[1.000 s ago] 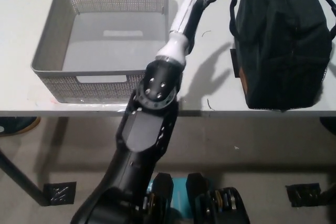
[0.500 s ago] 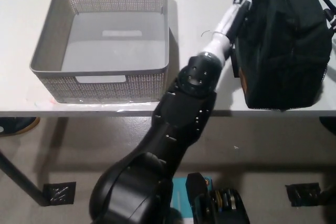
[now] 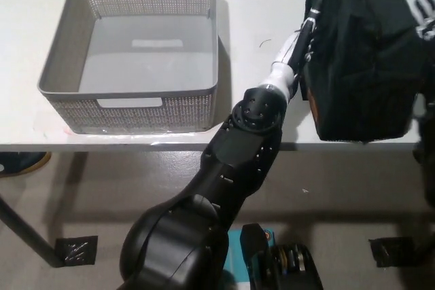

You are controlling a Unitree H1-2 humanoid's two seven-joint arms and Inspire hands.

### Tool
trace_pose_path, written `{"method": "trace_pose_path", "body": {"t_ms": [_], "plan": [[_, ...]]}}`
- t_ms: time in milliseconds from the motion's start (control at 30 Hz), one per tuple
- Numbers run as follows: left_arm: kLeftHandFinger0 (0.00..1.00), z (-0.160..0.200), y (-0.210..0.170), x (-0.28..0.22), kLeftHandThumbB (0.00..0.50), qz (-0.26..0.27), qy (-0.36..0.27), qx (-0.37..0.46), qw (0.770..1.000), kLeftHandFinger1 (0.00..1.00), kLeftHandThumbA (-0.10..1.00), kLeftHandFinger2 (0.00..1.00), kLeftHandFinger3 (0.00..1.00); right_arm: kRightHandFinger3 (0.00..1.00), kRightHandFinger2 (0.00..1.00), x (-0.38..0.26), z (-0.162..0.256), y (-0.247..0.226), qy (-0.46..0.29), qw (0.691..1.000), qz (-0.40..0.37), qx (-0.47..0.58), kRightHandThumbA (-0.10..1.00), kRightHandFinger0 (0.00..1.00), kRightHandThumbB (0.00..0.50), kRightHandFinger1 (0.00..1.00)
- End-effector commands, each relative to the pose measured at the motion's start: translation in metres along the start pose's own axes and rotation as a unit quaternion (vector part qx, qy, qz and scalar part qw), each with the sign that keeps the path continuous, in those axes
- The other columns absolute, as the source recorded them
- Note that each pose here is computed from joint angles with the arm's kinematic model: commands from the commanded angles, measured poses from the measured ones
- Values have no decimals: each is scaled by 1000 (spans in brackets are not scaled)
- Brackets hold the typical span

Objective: Use both hands to pick up a lunch bag on the right hand side and place it into a container on the left hand side

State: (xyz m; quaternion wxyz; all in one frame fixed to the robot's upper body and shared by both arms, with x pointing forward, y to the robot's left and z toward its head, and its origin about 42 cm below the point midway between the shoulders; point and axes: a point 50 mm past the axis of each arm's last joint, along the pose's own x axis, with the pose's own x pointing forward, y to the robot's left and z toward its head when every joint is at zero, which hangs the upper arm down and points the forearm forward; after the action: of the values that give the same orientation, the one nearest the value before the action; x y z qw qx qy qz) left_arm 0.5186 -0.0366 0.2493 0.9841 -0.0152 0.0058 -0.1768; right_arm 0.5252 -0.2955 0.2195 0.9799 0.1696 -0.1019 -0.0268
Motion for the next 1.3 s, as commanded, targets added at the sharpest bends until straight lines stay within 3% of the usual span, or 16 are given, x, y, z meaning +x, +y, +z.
{"method": "trace_pose_path", "body": {"t_ms": [0,133,200,367,433,533,633,767,867,967,1067,1267], "plan": [[1000,18,-9,6,339,-6,0,25,1000,1000,1000,1000,1000,1000,1000,26,14,45,-20,999,29,-13,1000,1000,188,1000],[1000,18,-17,7,319,-33,14,57,998,1000,1000,1000,1000,1000,1000,26,-8,59,0,1000,25,6,1000,1000,184,1000],[1000,23,-21,9,332,-47,19,78,996,1000,1000,1000,1000,1000,1000,24,-12,60,0,1000,17,22,1000,1000,204,1000],[1000,31,-29,11,385,-60,34,81,994,1000,1000,1000,1000,1000,1000,24,-8,55,-20,999,-1,38,1000,1000,181,1000],[1000,33,-35,11,385,-72,36,77,994,1000,1000,1000,1000,1000,1000,22,-5,52,-26,999,-6,48,1000,1000,177,1000],[1000,36,-47,10,361,-89,24,99,991,1000,1000,1000,1000,1000,1000,18,0,43,-36,997,-16,62,1000,1000,181,1000],[1000,39,-57,9,319,-114,12,71,991,1000,1000,1000,1000,1000,1000,13,4,39,-45,996,-20,72,1000,1000,181,1000],[1000,41,-69,7,372,-122,9,92,988,1000,1000,1000,1000,1000,1000,5,9,36,-57,994,-33,89,1000,1000,159,1000],[1000,43,-78,6,322,-130,4,103,986,1000,1000,1000,1000,1000,1000,0,14,37,-62,994,-34,79,1000,1000,149,1000],[1000,46,-87,4,269,-146,-3,108,983,1000,1000,1000,1000,1000,1000,-4,21,41,-73,995,-26,57,1000,1000,96,1000],[1000,50,-94,3,284,-157,-16,124,980,1000,1000,1000,1000,1000,1000,-7,28,46,-71,997,-33,28,1000,1000,116,1000],[1000,62,-92,6,288,-165,-31,111,980,1000,1000,1000,1000,1000,1000,-2,43,61,-63,998,-18,11,1000,1000,84,1000]]}}
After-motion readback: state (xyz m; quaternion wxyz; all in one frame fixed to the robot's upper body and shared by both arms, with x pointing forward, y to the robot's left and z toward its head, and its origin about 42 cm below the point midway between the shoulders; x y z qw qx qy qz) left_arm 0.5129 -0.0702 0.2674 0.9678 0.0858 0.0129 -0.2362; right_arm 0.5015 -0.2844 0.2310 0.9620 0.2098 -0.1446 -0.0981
